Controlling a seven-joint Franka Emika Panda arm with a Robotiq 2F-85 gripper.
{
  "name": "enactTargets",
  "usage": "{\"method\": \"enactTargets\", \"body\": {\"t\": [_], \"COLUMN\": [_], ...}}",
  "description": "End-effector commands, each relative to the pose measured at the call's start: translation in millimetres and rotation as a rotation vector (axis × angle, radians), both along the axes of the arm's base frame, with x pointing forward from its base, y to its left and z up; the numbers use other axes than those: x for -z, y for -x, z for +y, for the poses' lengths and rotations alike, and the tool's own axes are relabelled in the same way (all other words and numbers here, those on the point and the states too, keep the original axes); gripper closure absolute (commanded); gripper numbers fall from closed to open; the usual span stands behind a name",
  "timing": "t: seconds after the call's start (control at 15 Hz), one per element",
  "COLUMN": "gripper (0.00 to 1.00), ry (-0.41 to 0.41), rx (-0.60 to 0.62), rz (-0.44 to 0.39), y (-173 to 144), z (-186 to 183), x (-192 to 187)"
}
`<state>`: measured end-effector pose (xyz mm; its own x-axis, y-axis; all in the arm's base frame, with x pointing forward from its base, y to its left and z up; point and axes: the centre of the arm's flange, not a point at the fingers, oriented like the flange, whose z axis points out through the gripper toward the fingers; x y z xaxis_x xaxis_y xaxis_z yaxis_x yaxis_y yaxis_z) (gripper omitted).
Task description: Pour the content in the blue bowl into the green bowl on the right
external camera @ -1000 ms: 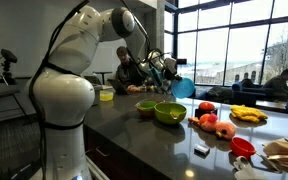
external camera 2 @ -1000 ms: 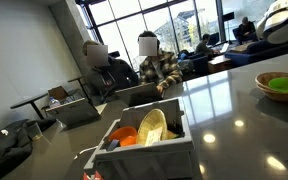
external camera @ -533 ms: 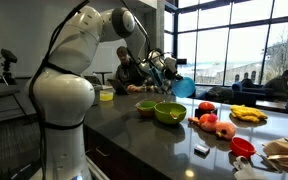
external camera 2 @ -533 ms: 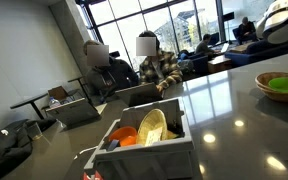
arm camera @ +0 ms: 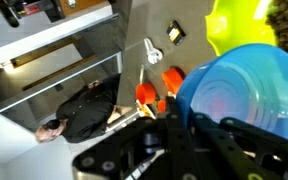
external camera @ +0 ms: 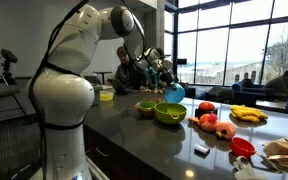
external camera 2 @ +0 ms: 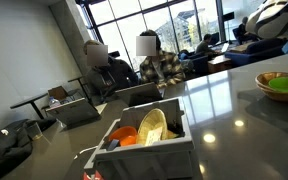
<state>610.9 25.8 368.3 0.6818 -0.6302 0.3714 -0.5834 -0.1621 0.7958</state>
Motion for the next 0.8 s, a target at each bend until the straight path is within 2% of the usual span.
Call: {"method": "enactTargets", "body": {"t": [0.0, 0.33, 0.53, 0.73], "gripper": [0.99, 0.99, 0.99, 0.99], "ry": [-0.18, -0.415, -0.559, -0.639], "rx": [-0.055, -0.099, -0.108, -0.087], "rz": [-0.068, -0.191, -0.261, -0.286], "y": [9.1, 9.9, 15.8, 27.2], "z": [-2.3, -19.6, -45.2, -76.4], "x": [-14.2, -21.3, -24.3, -22.8]}}
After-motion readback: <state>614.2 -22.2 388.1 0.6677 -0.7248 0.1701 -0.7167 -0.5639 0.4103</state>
